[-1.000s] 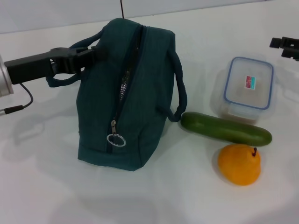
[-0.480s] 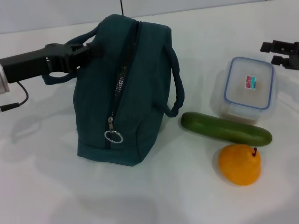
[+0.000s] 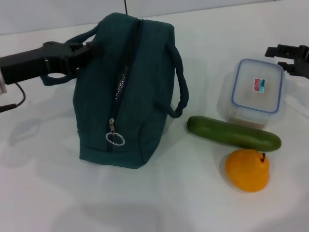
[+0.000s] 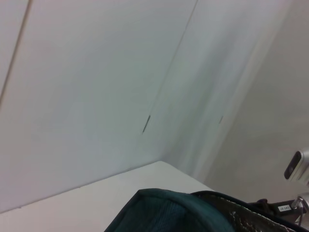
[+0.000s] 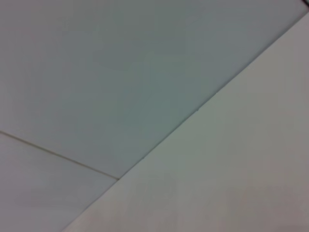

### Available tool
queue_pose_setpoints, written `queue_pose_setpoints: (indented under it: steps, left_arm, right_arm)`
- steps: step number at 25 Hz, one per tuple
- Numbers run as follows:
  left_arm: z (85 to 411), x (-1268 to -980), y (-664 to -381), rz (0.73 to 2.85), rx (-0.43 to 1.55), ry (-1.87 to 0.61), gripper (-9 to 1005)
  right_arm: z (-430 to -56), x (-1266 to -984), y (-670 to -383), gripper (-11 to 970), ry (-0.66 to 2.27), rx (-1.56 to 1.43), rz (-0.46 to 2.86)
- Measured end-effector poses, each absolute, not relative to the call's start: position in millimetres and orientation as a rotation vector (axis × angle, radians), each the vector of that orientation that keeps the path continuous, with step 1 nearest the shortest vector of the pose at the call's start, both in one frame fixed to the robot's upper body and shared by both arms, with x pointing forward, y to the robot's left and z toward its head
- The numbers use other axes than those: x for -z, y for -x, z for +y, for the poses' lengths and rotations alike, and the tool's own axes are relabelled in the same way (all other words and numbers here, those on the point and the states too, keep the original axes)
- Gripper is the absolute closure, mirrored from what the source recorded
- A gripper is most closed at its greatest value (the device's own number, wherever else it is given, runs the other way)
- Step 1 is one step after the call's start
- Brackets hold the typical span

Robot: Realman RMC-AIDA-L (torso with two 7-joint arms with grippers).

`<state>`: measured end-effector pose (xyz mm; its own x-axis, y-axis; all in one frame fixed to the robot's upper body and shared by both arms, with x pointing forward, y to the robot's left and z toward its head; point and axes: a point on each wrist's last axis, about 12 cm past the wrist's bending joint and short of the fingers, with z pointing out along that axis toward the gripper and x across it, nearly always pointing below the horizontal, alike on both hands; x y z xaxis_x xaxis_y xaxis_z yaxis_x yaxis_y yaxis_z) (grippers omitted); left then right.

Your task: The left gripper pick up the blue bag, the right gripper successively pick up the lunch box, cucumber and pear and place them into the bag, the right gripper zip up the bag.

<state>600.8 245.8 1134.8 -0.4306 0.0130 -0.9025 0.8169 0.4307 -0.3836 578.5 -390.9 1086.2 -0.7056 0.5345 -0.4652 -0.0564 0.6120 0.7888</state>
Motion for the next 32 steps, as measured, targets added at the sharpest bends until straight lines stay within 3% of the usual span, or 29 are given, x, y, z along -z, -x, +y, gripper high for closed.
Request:
queue_pose_setpoints:
  steps: [17,27,32]
  left_arm:
    - [249,-1139,-603,1.779,1.087,-0.716,942]
    - [245,-1141,-608,1.774,1.07,-0.727,942]
    - [244,-1141,-608,1.773,1.07,-0.728,942]
  right_arm:
    - [-366,-1099,-608,255,-0.315,-1.064,2.229]
    - [-365,-1097,-609,267,-0.32,-1.053,2.241]
    - [-365,-1096,-607,379,-0.326,-1.058,2.228]
